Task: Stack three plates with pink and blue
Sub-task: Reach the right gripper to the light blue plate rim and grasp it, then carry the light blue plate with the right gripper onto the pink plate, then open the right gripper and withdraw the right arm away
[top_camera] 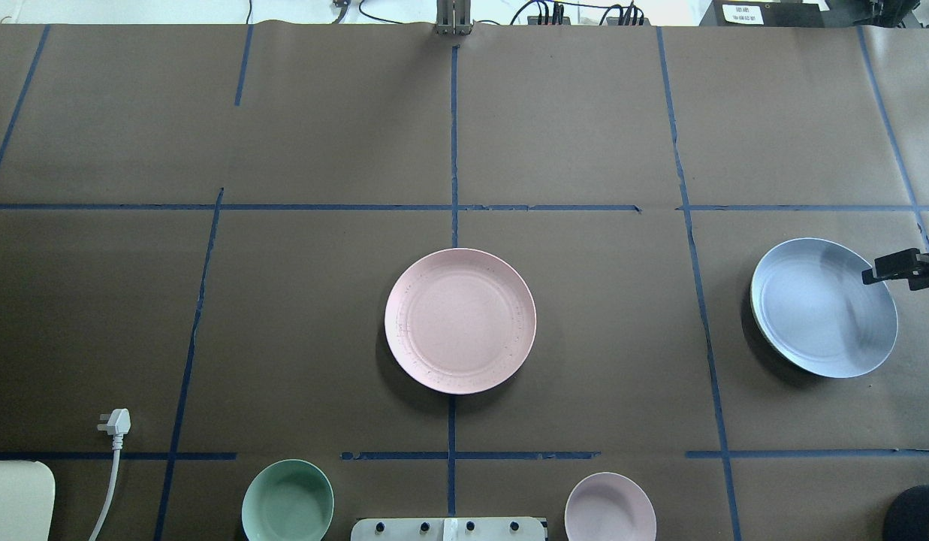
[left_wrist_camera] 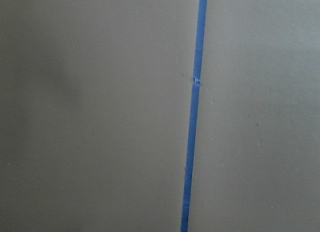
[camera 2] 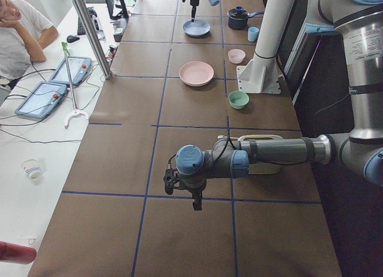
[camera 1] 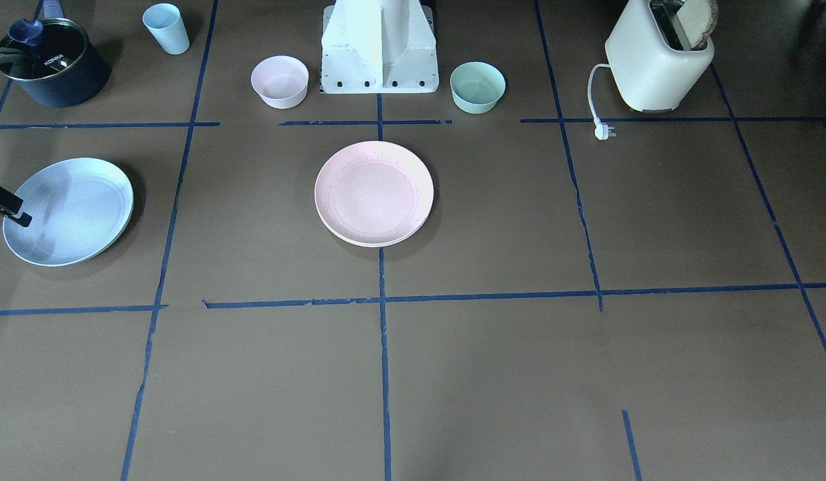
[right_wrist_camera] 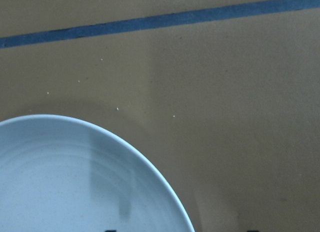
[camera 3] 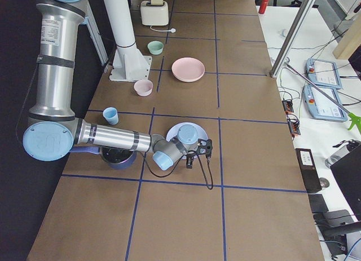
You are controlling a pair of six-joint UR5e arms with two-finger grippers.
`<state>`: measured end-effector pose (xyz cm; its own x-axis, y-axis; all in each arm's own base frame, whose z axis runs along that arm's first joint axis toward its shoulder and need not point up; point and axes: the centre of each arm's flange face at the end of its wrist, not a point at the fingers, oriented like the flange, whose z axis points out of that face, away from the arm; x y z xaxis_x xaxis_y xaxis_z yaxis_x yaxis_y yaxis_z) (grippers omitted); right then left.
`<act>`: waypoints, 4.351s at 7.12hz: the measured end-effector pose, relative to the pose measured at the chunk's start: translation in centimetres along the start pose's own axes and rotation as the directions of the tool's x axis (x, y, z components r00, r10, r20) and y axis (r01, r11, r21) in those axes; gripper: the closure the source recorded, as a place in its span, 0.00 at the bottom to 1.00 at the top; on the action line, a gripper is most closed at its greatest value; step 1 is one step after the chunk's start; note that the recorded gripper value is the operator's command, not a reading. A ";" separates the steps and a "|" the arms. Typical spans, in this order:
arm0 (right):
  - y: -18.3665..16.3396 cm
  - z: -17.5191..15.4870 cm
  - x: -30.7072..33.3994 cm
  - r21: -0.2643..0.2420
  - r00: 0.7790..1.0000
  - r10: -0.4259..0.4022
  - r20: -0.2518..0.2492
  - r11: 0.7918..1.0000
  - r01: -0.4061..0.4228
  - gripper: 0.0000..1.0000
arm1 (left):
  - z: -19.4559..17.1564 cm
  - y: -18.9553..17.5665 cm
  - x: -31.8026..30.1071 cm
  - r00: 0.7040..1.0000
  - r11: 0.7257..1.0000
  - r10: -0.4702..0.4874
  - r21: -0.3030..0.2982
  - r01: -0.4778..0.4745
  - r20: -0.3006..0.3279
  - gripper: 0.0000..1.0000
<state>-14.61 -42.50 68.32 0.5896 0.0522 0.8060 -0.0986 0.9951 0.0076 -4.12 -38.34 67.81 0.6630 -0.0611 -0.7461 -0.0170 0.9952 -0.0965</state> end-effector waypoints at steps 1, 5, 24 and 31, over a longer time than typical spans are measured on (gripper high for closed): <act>0.7 0.7 0.0 -0.014 1.000 -0.009 -0.006 1.000 0.009 0.91 | 0.0 0.0 0.1 1.000 1.000 0.002 0.001 -0.002 0.000 0.00; 2.0 -0.6 -1.3 -0.015 0.999 -0.031 0.019 0.999 0.031 1.00 | 0.0 0.0 0.0 1.000 1.000 0.001 0.000 -0.001 0.000 0.00; 3.5 1.1 -47.0 0.003 0.983 0.169 0.070 0.985 -0.170 0.00 | 0.3 -0.3 1.3 1.000 1.000 0.028 -0.013 -0.028 0.002 0.00; -12.9 -14.4 -10.1 -0.059 0.950 -0.255 -0.179 0.967 0.248 0.00 | -2.8 0.1 1.2 0.954 0.955 0.297 -0.007 -0.297 0.040 0.00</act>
<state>-7.78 -54.65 51.60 0.7290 -0.1888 0.6580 0.0983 0.9801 0.1723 -5.42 -38.52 65.11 0.6571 0.2408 -0.7143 -0.2186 0.9678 0.1252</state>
